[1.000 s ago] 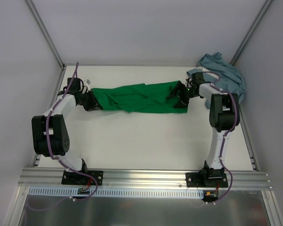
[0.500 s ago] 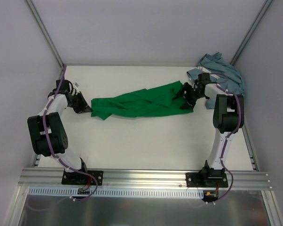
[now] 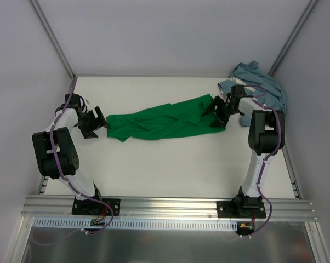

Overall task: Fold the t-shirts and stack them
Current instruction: Fold the other side of the tshirt into a rectangle, then rotate the tshirt 90 degrees

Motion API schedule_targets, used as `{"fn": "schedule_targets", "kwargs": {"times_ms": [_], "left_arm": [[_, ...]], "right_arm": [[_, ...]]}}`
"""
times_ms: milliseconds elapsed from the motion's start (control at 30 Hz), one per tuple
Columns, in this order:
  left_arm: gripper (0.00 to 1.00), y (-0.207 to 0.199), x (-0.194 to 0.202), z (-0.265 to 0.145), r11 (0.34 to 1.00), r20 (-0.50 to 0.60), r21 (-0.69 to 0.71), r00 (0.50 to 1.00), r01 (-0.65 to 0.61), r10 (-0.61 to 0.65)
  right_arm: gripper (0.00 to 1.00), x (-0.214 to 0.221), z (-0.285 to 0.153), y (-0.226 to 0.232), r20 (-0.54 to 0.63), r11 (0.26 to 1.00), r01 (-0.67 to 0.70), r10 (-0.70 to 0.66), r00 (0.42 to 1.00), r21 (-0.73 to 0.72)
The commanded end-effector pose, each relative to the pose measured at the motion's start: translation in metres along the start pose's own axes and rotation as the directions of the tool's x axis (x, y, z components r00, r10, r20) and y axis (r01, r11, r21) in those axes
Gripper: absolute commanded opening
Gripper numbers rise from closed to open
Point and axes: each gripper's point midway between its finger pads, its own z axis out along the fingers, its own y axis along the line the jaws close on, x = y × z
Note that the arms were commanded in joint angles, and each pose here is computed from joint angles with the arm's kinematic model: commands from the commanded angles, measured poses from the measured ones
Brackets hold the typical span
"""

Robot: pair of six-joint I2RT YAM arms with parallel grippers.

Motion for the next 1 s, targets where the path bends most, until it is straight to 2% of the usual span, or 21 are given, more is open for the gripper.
{"fn": "schedule_targets", "kwargs": {"times_ms": [0,67,267,500,767,967], "left_arm": [[0.81,0.008,-0.011,-0.015,0.998,0.063,-0.062,0.998,0.005,-0.001],[0.98,0.006,-0.015,-0.021,0.998,0.101,-0.055,0.995,0.01,-0.004],[0.99,-0.036,-0.029,-0.03,0.986,0.195,0.167,0.981,-0.024,-0.009],[0.99,-0.073,-0.036,-0.019,0.918,0.136,0.397,0.99,-0.013,-0.045],[0.99,-0.078,-0.034,-0.022,0.912,0.114,0.409,0.993,-0.034,-0.014],[0.99,-0.077,-0.04,-0.005,0.911,0.092,0.41,0.996,-0.032,-0.007]], "right_arm": [[0.8,-0.004,-0.006,-0.022,0.039,0.996,-0.004,0.0,0.999,0.092],[0.8,-0.004,-0.007,-0.021,0.038,0.996,-0.003,0.0,0.999,0.088],[0.8,-0.003,-0.013,-0.013,0.041,0.998,0.003,-0.006,0.999,0.06],[0.81,0.004,-0.045,0.013,0.074,0.998,0.055,-0.055,0.996,-0.001],[0.82,0.024,-0.106,0.049,0.138,0.988,0.149,-0.141,0.98,-0.05],[0.83,0.046,-0.117,0.043,0.143,0.986,0.159,-0.151,0.978,-0.047]]}}
